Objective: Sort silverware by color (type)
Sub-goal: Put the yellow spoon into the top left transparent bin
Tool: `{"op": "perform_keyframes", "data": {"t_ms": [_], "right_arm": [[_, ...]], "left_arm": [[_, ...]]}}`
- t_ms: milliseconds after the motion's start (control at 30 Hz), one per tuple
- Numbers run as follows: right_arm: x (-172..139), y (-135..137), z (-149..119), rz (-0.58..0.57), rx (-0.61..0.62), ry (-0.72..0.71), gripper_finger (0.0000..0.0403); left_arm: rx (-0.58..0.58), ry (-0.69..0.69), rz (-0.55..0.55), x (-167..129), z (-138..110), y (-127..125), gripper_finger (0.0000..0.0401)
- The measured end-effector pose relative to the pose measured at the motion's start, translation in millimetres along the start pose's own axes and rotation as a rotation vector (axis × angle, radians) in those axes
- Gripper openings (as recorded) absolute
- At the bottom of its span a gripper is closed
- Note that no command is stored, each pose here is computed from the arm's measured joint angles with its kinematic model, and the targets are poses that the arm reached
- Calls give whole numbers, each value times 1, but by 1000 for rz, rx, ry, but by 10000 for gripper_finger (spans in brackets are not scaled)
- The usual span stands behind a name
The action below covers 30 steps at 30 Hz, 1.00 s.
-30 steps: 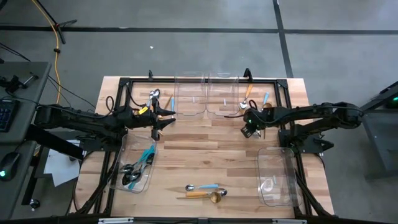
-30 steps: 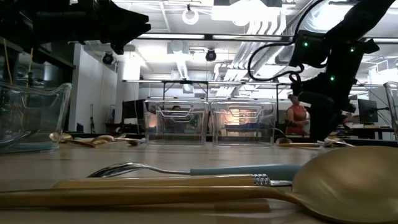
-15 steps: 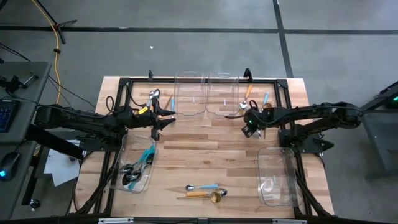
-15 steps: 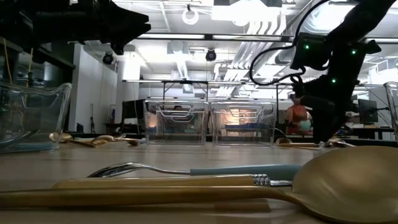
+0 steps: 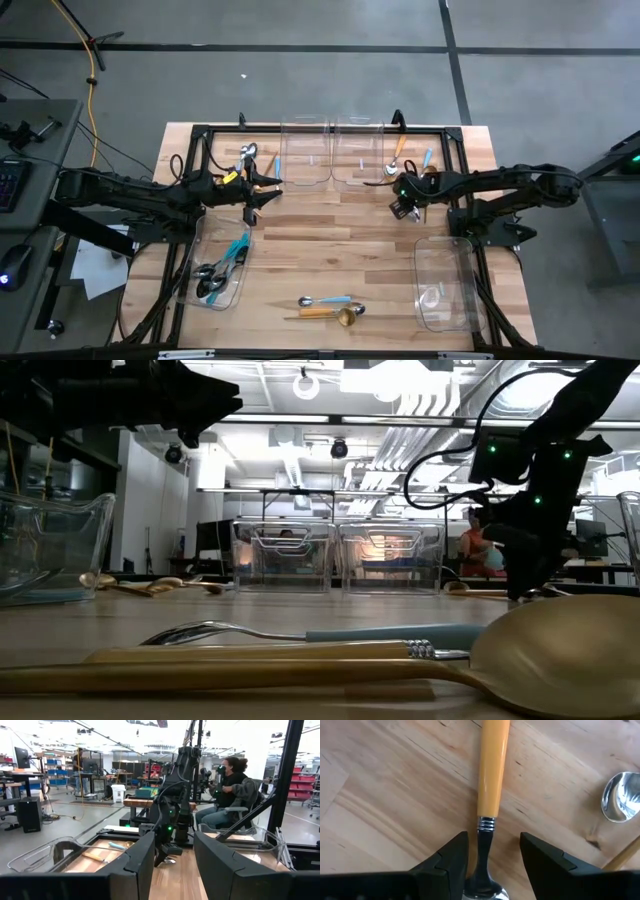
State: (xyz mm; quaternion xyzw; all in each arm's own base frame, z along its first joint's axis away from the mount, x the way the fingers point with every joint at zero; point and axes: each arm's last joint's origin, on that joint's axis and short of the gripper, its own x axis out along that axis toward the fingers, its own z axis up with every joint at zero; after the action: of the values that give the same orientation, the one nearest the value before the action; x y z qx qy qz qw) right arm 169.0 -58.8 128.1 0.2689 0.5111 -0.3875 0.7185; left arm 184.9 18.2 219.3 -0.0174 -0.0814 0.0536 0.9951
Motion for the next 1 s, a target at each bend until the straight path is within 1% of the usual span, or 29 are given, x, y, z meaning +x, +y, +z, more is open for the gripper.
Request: {"op": "perform_keyframes", "data": {"t_ms": [167,267,400,567,633,833,1000], "right_arm": [[0,-1,-1,-6,1,7,164],[0,-1,-1,-10,0,14,149],[0,-1,-1,3,0,22,104],[0,-1,-1,4,-5,23,29],[0,-1,-1,2,-7,24,12],[0,-1,-1,1,-8,26,26],[0,-1,-1,2,-28,29,7]], "left_arm": [[0,0,-1,0,0,0,129],[0,0,0,0,0,0,129],[0,0,-1,0,0,0,129],[0,0,-1,0,0,0,129],[0,0,0,0,0,0,129],[0,0,0,0,0,0,129],[0,0,0,0,0,0,129]]}}
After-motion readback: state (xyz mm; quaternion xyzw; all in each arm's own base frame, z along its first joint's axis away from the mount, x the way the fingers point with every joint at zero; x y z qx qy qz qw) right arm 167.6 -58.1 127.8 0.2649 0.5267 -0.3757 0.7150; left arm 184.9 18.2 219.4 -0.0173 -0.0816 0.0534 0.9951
